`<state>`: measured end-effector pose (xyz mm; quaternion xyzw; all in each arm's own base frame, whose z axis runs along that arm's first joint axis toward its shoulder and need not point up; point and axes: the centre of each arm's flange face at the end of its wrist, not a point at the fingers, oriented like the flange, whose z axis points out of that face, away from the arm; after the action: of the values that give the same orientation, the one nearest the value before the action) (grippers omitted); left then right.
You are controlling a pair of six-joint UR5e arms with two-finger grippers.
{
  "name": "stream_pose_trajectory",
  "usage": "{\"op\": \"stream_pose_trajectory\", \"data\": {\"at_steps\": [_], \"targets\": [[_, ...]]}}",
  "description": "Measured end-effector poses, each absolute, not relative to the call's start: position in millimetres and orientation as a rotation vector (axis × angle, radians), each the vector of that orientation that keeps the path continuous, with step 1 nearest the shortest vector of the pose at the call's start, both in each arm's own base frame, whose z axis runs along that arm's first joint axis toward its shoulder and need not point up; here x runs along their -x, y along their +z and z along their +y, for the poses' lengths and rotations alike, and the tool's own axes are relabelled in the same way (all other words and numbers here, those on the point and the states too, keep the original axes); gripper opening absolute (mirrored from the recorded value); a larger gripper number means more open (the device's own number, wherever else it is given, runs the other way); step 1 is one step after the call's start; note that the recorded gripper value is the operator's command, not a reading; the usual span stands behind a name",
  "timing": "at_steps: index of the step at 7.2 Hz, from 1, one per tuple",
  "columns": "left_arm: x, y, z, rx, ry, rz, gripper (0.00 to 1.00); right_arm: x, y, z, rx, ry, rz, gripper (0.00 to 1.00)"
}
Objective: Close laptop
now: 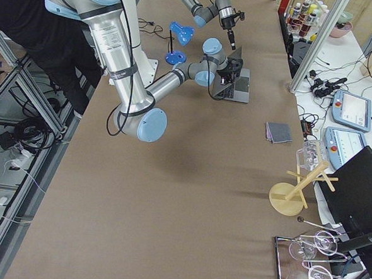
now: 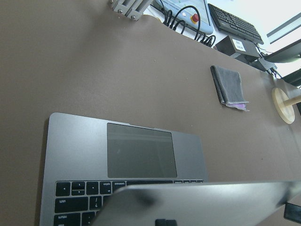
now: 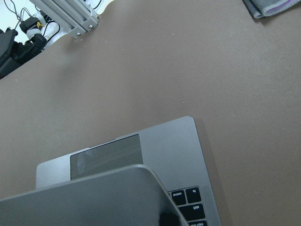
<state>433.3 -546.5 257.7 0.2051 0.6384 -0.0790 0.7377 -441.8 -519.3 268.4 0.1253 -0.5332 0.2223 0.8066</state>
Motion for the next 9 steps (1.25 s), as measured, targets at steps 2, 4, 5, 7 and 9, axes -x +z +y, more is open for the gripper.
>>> {"op": "stream_pose_trajectory", "data": {"at_steps": [2, 4, 5, 7, 9], "targets": [[-448, 270, -568, -0.483, -0.199, 1.342, 0.00, 455, 271, -537, -0.266, 0.485, -1.117, 0.00], [-467, 294, -591, -0.514, -0.211, 1.256, 0.00, 472, 280, -552, -0.255, 0.494, -1.082, 0.00], [-476, 305, -600, -0.521, -0.215, 1.218, 0.00, 483, 287, -561, -0.247, 0.500, -1.058, 0.00], [-488, 316, -608, -0.540, -0.211, 1.171, 0.00, 497, 304, -574, -0.234, 0.512, -1.012, 0.00], [-493, 318, -608, -0.547, -0.205, 1.162, 0.00, 505, 314, -577, -0.244, 0.523, -0.982, 0.00]]}}
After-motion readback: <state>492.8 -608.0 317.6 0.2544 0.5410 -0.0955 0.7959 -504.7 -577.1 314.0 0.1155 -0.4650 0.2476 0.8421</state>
